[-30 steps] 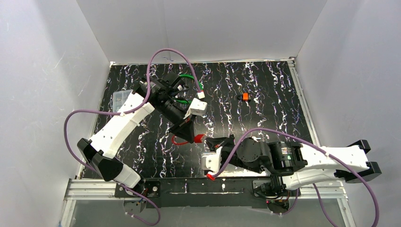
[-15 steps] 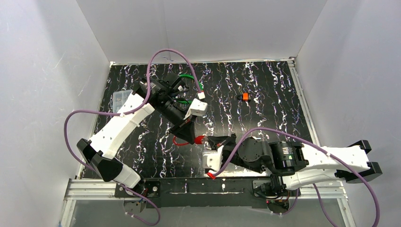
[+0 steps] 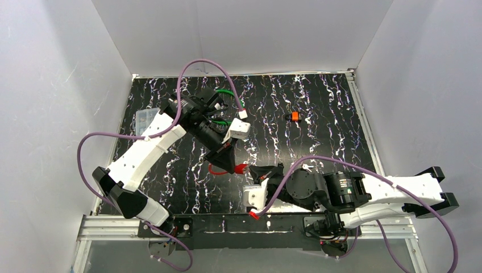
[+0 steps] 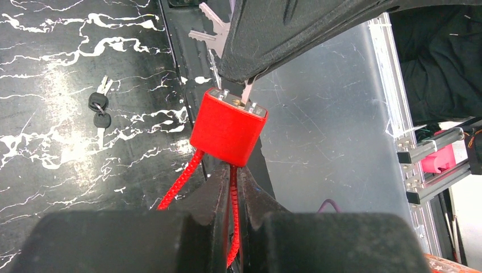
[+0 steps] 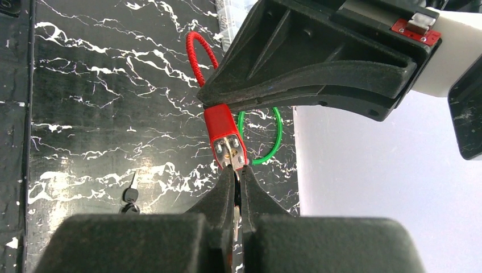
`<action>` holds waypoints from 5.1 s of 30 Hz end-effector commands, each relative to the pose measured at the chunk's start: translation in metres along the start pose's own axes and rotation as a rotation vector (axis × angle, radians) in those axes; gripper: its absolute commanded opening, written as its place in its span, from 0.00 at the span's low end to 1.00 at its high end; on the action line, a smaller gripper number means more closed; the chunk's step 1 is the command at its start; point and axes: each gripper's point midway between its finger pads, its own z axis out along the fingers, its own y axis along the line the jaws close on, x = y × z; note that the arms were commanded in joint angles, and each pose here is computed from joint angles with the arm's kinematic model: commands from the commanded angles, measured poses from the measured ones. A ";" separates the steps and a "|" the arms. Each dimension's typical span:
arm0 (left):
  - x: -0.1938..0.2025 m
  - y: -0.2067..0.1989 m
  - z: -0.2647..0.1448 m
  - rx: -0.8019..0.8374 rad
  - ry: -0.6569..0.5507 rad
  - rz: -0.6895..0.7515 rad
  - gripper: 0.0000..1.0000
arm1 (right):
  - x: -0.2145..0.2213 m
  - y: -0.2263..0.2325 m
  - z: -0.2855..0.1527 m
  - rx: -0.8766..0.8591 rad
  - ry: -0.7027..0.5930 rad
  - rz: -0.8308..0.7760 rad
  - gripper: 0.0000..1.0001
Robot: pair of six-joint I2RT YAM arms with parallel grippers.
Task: Unlock with the key
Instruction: Unlock the lock.
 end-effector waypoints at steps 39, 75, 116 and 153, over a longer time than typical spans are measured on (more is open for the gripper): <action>-0.045 -0.010 -0.009 -0.046 -0.170 0.019 0.00 | -0.027 0.025 0.015 -0.059 -0.131 0.187 0.29; -0.030 0.015 -0.016 -0.221 -0.113 0.080 0.00 | 0.000 -0.012 -0.042 0.072 -0.275 0.765 0.76; -0.001 0.013 -0.018 -0.270 -0.034 0.105 0.58 | 0.031 0.017 0.047 0.013 -0.190 0.842 0.01; 0.035 0.031 0.019 -0.230 0.125 0.378 0.47 | -0.020 -0.026 0.043 -0.020 -0.295 0.777 0.01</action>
